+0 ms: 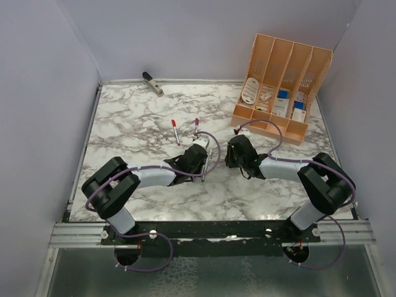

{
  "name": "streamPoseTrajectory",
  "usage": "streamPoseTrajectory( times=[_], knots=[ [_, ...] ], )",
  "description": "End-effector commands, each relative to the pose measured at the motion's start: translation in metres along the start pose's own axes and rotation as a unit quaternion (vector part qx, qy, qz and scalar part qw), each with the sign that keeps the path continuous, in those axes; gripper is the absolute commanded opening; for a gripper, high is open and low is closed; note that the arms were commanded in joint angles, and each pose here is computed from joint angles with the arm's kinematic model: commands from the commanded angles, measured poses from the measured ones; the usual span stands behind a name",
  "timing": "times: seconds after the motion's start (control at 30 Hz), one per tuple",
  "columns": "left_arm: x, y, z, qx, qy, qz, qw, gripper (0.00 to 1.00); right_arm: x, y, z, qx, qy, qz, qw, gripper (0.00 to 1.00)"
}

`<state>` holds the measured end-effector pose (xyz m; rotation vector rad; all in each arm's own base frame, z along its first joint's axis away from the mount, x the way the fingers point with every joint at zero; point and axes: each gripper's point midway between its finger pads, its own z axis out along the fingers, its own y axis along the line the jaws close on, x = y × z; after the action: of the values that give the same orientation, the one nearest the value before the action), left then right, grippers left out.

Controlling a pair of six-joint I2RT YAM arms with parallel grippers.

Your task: Insert the pens into the pen caps

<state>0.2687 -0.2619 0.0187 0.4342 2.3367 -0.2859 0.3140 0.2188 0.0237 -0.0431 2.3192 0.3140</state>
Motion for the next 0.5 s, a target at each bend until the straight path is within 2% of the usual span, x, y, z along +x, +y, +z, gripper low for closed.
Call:
streamPoseTrajectory(
  times=[0.0, 0.47],
  knots=[
    [0.051, 0.014, -0.004, -0.019, 0.085, 0.018, 0.996, 0.29, 0.035, -0.017, -0.003, 0.037, 0.068, -0.007, 0.997, 0.31],
    [0.054, 0.013, -0.001, -0.019, 0.093, 0.020, 0.995, 0.26, 0.061, -0.025, -0.007, 0.063, 0.112, -0.015, 0.992, 0.28]
  ],
)
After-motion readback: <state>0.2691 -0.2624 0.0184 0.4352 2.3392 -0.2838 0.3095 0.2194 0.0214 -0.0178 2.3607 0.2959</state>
